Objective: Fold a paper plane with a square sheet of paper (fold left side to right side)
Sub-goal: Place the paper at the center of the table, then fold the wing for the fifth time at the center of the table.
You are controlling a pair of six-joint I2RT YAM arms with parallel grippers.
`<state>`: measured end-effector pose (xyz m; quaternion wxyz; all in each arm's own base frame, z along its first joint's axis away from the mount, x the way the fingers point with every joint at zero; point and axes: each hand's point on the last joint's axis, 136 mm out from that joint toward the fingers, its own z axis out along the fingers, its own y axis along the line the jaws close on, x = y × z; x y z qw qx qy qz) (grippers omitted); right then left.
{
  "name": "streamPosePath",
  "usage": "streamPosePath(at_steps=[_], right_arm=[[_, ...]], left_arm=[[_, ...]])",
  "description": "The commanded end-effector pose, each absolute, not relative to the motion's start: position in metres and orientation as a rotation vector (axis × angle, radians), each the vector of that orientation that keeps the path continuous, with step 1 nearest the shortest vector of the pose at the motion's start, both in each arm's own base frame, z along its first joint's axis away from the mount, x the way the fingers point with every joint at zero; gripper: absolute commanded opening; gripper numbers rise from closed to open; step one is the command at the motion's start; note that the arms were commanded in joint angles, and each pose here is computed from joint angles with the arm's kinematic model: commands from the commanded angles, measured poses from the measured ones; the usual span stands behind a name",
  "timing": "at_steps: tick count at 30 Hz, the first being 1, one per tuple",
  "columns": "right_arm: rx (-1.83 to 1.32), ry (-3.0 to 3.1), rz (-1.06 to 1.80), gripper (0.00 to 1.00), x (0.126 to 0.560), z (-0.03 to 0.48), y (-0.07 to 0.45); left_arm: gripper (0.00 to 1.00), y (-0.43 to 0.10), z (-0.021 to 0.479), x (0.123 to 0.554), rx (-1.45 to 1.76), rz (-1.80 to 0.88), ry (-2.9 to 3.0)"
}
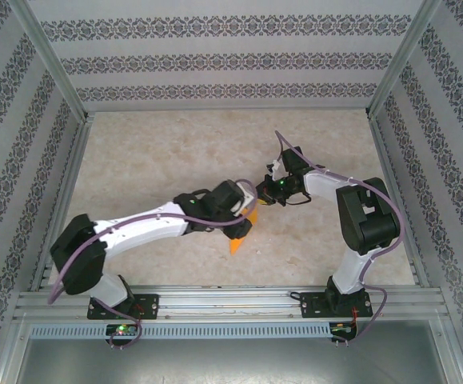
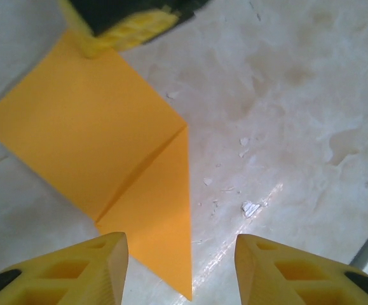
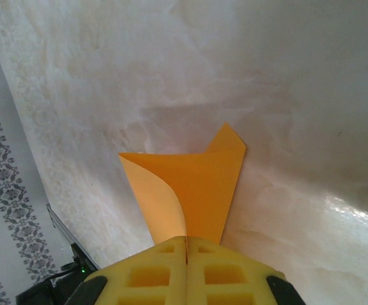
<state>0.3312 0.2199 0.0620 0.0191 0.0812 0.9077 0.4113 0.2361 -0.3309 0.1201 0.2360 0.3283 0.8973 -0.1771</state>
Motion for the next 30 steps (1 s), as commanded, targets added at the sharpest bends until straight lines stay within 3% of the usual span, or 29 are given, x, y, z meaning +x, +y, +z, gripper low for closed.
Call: streamPosePath(at_steps=[1,14,30], right_arm=[[0.327,2.824,1.25,0.0,0.338,0.066,0.218],[0.366,2.845,1.235,0.0,0.336,0.059,0.217],[0.383,2.862,1.221,0.0,0.335,0.053,0.215]], left_arm=[[0.5,-0.325,0.097,0.232,0.973,-0.261,2.519],[0.56,-0.34,0.055,0.231,1.009,-0.012,2.598],[0.46,-0.325,0.039,0.237,0.953,0.115,2.615]])
